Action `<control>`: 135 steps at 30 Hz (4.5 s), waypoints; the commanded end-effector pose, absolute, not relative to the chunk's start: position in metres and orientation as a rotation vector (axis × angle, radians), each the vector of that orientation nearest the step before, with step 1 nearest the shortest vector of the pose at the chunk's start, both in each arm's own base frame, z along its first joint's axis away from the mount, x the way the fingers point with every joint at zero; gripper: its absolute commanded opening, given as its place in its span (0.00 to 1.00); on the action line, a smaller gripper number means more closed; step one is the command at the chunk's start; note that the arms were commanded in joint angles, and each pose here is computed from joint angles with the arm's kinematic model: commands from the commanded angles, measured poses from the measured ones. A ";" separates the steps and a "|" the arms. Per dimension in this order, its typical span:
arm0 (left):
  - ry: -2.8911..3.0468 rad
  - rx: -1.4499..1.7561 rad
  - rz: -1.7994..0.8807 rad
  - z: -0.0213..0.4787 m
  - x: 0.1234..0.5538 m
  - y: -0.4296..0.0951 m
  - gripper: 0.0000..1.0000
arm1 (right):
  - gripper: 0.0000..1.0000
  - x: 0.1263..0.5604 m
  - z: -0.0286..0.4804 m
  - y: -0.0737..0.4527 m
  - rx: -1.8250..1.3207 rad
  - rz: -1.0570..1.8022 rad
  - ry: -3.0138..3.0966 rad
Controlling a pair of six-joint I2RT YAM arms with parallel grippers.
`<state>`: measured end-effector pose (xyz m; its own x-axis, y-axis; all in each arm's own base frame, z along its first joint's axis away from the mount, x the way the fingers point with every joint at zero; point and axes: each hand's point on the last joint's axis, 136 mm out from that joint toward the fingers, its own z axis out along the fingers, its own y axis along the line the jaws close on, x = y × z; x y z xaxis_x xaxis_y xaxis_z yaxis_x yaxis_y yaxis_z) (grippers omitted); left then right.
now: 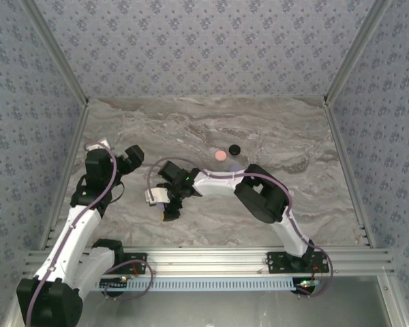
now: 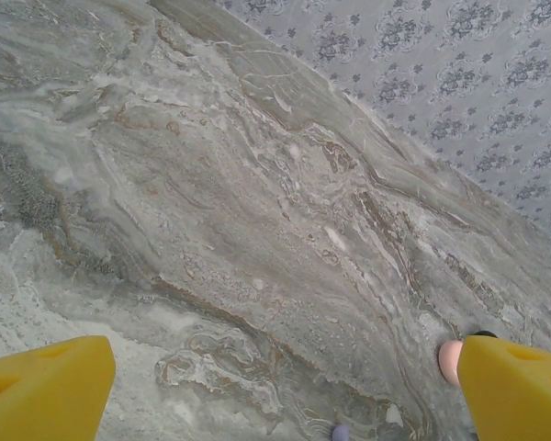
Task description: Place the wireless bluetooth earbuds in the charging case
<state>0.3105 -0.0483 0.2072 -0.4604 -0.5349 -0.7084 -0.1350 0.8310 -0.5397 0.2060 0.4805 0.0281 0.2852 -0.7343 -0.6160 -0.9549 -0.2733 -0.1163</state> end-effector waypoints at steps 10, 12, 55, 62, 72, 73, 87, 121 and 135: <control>1.981 -0.519 -0.515 0.216 0.309 -0.044 0.96 | 0.73 0.207 0.005 0.445 -2.148 0.550 1.644; 1.977 -0.517 -0.517 0.217 0.310 -0.044 0.96 | 0.72 0.210 0.004 0.442 -2.142 0.540 1.661; 1.864 0.245 -1.320 0.292 0.300 -0.185 0.86 | 0.42 0.283 0.248 0.320 -1.590 0.253 1.492; 1.822 0.531 -1.461 0.308 0.271 -0.236 0.85 | 0.42 0.280 0.272 0.310 -1.588 0.182 1.438; 1.841 0.653 -1.508 0.306 0.261 -0.269 0.80 | 0.42 0.278 0.294 0.312 -1.581 0.170 1.374; 1.846 0.657 -1.511 0.305 0.261 -0.270 0.79 | 0.42 0.278 0.297 0.313 -1.574 0.173 1.366; 1.836 0.720 -1.568 0.308 0.254 -0.288 0.59 | 0.42 0.278 0.315 0.318 -1.518 0.228 1.319; 1.626 0.700 -1.270 0.330 0.260 -0.279 0.07 | 1.00 0.271 0.368 0.265 -1.080 0.535 1.347; 1.384 0.749 -1.074 0.347 0.240 -0.280 0.03 | 1.00 0.274 0.374 0.264 -0.896 0.810 1.486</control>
